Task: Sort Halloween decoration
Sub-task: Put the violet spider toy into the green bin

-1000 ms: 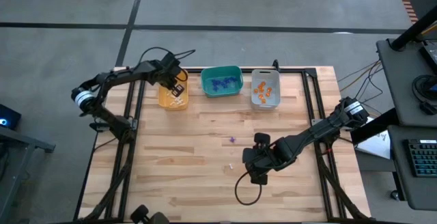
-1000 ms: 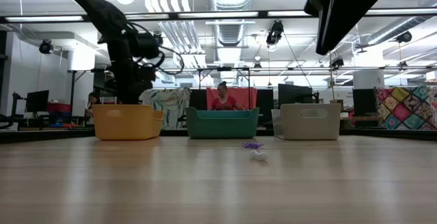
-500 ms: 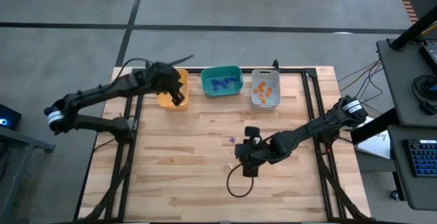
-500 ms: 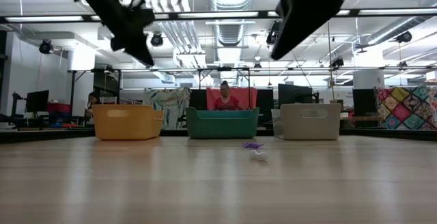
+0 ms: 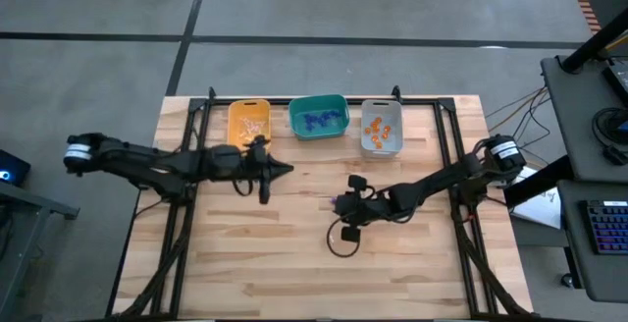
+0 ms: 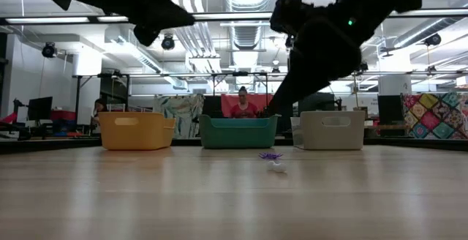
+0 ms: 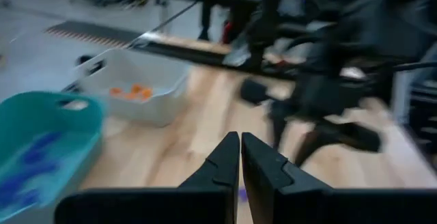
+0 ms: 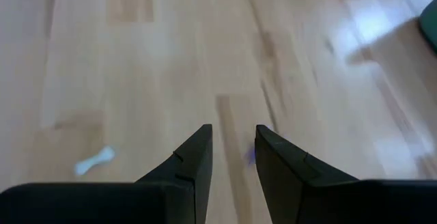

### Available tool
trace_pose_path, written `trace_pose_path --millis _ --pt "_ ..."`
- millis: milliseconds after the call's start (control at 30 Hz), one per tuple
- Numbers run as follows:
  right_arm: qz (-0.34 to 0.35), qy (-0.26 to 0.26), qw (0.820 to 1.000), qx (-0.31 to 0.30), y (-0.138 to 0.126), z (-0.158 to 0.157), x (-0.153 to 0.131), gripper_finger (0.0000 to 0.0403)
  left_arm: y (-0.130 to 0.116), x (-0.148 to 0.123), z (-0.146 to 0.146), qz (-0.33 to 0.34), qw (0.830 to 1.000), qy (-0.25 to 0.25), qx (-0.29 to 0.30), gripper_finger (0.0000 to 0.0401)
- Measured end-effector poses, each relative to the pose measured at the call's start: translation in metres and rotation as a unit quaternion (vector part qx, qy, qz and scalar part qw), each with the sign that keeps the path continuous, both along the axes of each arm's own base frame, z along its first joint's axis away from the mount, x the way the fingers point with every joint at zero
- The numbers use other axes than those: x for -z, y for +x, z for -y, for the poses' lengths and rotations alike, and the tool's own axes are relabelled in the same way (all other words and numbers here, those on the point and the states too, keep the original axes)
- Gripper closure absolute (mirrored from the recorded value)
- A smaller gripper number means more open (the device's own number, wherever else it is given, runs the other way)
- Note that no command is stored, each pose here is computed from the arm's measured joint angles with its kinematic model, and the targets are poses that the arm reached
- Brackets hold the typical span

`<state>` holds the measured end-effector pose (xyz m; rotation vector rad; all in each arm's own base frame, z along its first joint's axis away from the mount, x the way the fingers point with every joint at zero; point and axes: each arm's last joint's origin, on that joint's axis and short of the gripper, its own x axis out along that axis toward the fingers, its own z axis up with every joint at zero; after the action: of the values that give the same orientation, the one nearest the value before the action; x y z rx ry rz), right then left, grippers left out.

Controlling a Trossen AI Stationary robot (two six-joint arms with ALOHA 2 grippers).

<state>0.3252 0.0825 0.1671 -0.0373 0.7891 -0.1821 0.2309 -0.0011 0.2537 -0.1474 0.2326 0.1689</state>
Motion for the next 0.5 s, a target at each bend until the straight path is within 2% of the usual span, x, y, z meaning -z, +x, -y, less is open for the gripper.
trace_pose_path --millis 100,267,500 --pt "0.021 -0.005 1.000 -0.002 -0.001 0.007 0.007 0.0303 0.006 0.011 0.008 0.025 1.000 -0.007 0.015 0.0401" --pt "0.053 -0.006 0.999 0.004 -0.006 0.017 0.018 0.0303 0.022 0.035 0.013 0.024 0.999 -0.023 0.018 0.0401" --pt "0.045 0.017 0.998 0.038 -0.015 0.025 0.031 0.0303 0.058 0.071 0.016 -0.019 0.999 -0.032 0.015 0.0401"
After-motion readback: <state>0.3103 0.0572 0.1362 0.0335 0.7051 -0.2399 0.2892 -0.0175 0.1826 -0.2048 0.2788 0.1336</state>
